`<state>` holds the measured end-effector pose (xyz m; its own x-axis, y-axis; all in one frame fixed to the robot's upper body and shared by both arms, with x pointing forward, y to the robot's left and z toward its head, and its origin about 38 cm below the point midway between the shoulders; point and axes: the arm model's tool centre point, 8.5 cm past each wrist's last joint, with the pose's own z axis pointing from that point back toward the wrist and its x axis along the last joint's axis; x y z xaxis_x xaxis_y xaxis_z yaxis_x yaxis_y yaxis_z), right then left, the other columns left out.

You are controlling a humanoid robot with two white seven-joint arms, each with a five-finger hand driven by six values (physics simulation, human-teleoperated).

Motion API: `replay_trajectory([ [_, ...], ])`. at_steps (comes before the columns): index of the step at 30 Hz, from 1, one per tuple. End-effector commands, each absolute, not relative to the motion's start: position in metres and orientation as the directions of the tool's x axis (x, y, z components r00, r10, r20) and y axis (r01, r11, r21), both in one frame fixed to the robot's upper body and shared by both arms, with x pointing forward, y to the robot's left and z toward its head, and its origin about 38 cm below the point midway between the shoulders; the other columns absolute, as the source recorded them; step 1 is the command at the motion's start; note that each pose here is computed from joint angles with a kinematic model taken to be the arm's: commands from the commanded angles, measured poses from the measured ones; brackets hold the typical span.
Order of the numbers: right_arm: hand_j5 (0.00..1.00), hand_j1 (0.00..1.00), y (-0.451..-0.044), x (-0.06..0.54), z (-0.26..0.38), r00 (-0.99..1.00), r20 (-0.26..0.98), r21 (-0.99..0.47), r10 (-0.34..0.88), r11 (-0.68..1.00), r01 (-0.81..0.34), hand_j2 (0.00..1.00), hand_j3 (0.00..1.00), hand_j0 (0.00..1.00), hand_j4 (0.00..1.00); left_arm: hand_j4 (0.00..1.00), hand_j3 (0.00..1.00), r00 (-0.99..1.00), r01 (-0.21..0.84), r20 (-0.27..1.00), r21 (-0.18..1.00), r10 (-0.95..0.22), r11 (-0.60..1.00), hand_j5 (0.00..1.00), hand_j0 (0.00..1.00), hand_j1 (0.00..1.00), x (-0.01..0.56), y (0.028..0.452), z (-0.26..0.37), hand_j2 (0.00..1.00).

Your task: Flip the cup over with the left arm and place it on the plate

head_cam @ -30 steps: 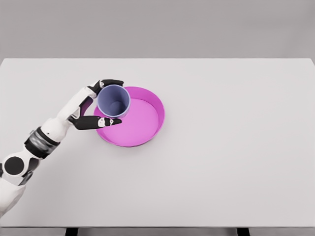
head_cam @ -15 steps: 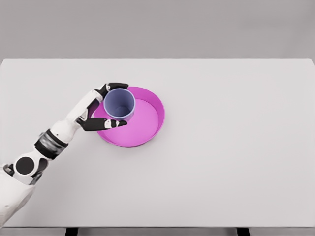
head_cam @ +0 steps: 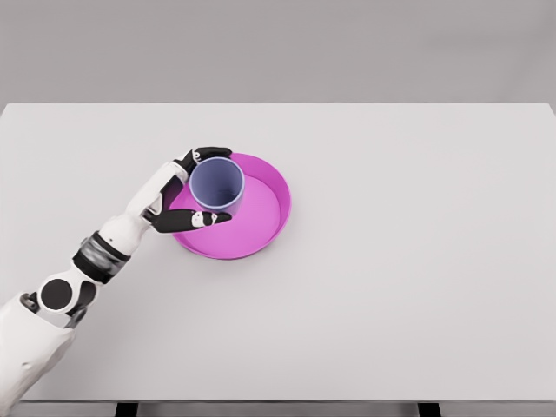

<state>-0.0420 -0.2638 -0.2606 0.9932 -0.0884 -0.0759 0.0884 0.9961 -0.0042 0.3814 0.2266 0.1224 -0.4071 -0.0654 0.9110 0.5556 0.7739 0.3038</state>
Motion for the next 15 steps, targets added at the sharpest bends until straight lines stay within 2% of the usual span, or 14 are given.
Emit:
replay_trajectory([
  [1, 1.0, 1.0, -0.264, -0.042, -0.261, 0.993, -0.075, -0.004, -0.088, 0.996, 0.088, 1.0, 1.0, 1.0, 1.0, 0.81, 0.81, -0.4, 0.556, 0.915, 0.286, -0.051, 0.78, 0.81, 0.81, 0.81, 0.382, 0.225, 0.122, 0.81],
  [15, 1.0, 1.0, -0.264, -0.042, -0.261, 0.993, -0.077, -0.004, -0.088, 0.996, 0.088, 1.0, 1.0, 1.0, 1.0, 0.82, 0.82, -0.364, 0.553, 0.931, 0.249, -0.038, 0.795, 0.82, 0.82, 0.82, 0.382, 0.223, 0.108, 0.82],
])
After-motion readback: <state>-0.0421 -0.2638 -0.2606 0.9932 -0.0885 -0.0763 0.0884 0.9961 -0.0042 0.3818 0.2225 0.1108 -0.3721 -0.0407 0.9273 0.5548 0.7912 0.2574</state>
